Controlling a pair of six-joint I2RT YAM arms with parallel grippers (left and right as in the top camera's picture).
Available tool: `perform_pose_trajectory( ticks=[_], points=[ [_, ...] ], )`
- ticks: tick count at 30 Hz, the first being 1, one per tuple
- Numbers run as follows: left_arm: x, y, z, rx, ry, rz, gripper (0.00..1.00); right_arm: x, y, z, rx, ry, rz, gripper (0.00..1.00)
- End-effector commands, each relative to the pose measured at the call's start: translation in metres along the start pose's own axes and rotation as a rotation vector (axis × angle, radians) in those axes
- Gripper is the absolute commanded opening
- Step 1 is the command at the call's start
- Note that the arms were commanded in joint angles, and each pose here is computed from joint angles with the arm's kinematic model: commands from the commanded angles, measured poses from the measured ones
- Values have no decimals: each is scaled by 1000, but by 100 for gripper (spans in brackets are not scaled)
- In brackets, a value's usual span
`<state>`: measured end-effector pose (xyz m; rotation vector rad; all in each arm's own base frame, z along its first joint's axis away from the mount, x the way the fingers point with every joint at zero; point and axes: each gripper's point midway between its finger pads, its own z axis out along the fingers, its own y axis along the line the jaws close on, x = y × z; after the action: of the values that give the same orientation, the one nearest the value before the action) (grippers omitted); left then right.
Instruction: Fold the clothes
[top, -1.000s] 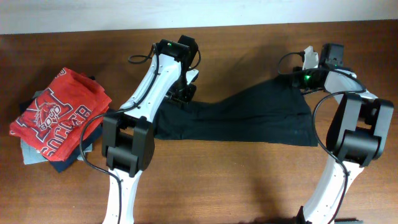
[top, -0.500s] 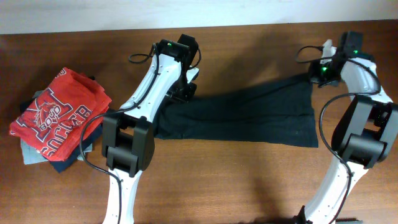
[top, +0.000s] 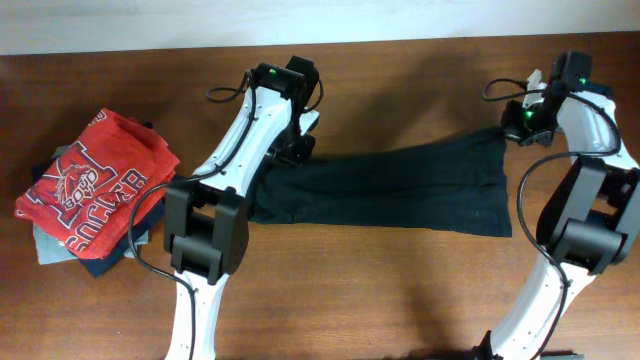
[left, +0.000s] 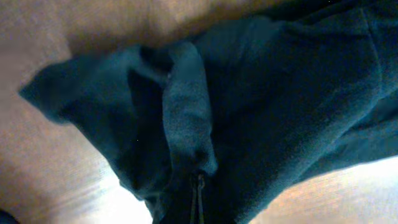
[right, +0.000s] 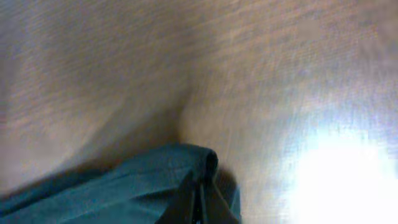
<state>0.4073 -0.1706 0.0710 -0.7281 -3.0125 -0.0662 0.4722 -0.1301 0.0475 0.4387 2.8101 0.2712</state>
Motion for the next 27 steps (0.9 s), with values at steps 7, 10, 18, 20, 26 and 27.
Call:
perform_pose_trajectory(
  ticks=[7, 10, 18, 20, 26, 27],
  points=[
    [1, 7, -9, -38, -3, 20, 0, 37, 14, -53, -12, 116, 25, 4],
    [1, 7, -9, -38, -3, 20, 0, 53, 5, -56, 43, 179, 42, 4],
    [1, 8, -9, -45, -2, 42, 0, 66, -16, -61, 180, 230, 95, 4],
    [2, 8, -9, -45, 0, 42, 1, 69, -17, -61, 183, 243, 97, 5],
    [2, 8, -9, -46, 2, 47, 2, 76, -26, -65, 239, 270, 98, 45],
    [3, 9, -9, -50, 4, 50, 2, 76, -28, -66, 256, 269, 109, 49]
  ],
)
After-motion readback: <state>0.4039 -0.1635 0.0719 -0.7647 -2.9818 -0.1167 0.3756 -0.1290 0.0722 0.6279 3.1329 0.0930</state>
